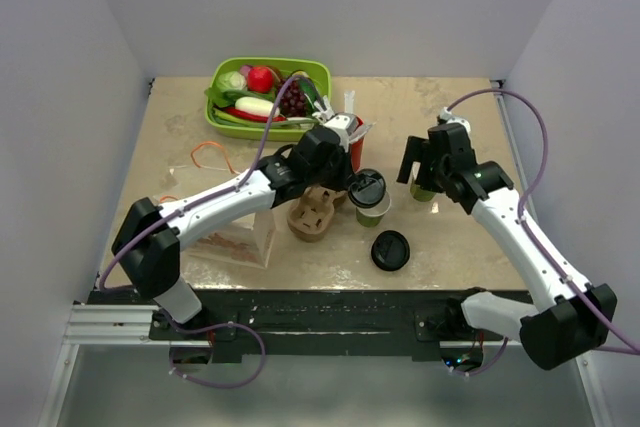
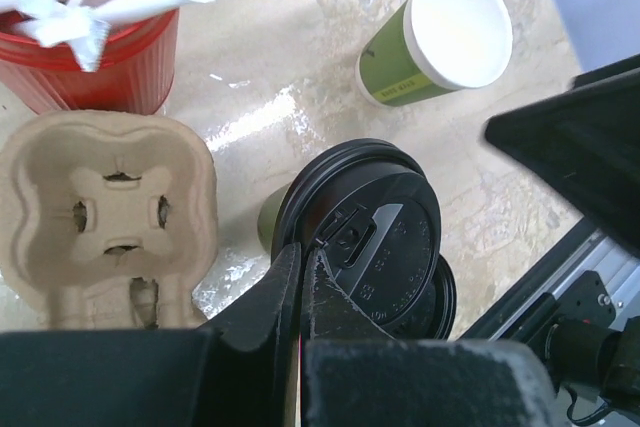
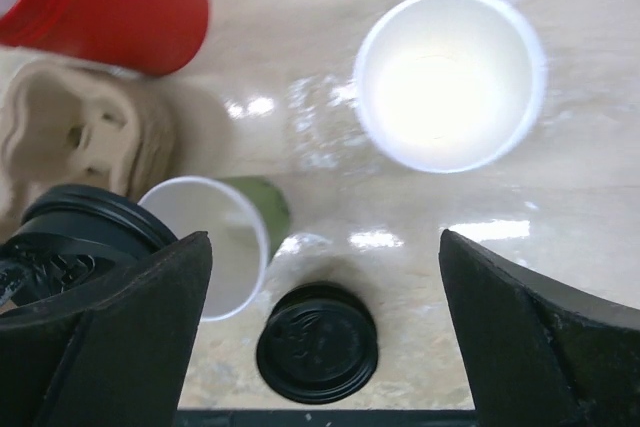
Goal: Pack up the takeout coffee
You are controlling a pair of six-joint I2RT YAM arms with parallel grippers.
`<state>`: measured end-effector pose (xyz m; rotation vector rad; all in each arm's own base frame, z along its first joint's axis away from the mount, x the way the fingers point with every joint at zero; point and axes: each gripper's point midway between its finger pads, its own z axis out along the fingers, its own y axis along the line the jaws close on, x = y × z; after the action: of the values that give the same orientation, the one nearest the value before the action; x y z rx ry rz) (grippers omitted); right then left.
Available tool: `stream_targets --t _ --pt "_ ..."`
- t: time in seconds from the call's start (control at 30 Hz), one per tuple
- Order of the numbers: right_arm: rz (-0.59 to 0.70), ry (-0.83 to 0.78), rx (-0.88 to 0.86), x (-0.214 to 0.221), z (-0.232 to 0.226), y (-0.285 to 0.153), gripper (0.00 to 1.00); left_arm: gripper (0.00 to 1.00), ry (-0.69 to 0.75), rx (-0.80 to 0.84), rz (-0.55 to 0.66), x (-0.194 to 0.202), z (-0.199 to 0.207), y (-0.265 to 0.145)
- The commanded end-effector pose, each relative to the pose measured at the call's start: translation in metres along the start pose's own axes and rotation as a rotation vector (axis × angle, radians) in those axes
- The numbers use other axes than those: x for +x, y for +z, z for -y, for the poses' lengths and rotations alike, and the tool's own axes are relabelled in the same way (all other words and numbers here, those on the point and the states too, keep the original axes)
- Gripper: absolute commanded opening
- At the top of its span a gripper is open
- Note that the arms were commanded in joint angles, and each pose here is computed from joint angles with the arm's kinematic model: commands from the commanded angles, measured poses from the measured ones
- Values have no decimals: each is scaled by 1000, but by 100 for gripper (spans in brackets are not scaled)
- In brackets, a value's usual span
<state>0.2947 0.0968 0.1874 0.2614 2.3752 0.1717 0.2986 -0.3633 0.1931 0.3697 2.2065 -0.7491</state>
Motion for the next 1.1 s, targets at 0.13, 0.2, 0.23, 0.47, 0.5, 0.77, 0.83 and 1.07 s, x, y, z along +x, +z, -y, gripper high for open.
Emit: stream_targets --t 0.13,0.2,0.23,0.47,0.5,0.77,0.83,1.07 --pt "123 15 64 -20 20 -14 98 0 18 51 -70 5 17 15" --pt "108 1 22 -17 12 -10 98 0 11 77 -80 6 22 16" --pt "87 -9 -6 -13 7 -8 98 0 6 80 -85 7 23 18" --pt "-5 -36 -146 3 -21 4 96 0 -4 85 -118 13 25 26" --pt "-15 -38 -157 4 -23 6 96 0 -4 88 -117 13 25 27" --pt "-68 -60 -224 15 -35 12 95 0 2 67 -136 18 20 34" --pt "-101 -62 -243 22 -39 16 95 0 1 70 -143 19 21 36" --pt "-173 -75 -275 37 -44 24 90 0 0 28 -150 22 12 40"
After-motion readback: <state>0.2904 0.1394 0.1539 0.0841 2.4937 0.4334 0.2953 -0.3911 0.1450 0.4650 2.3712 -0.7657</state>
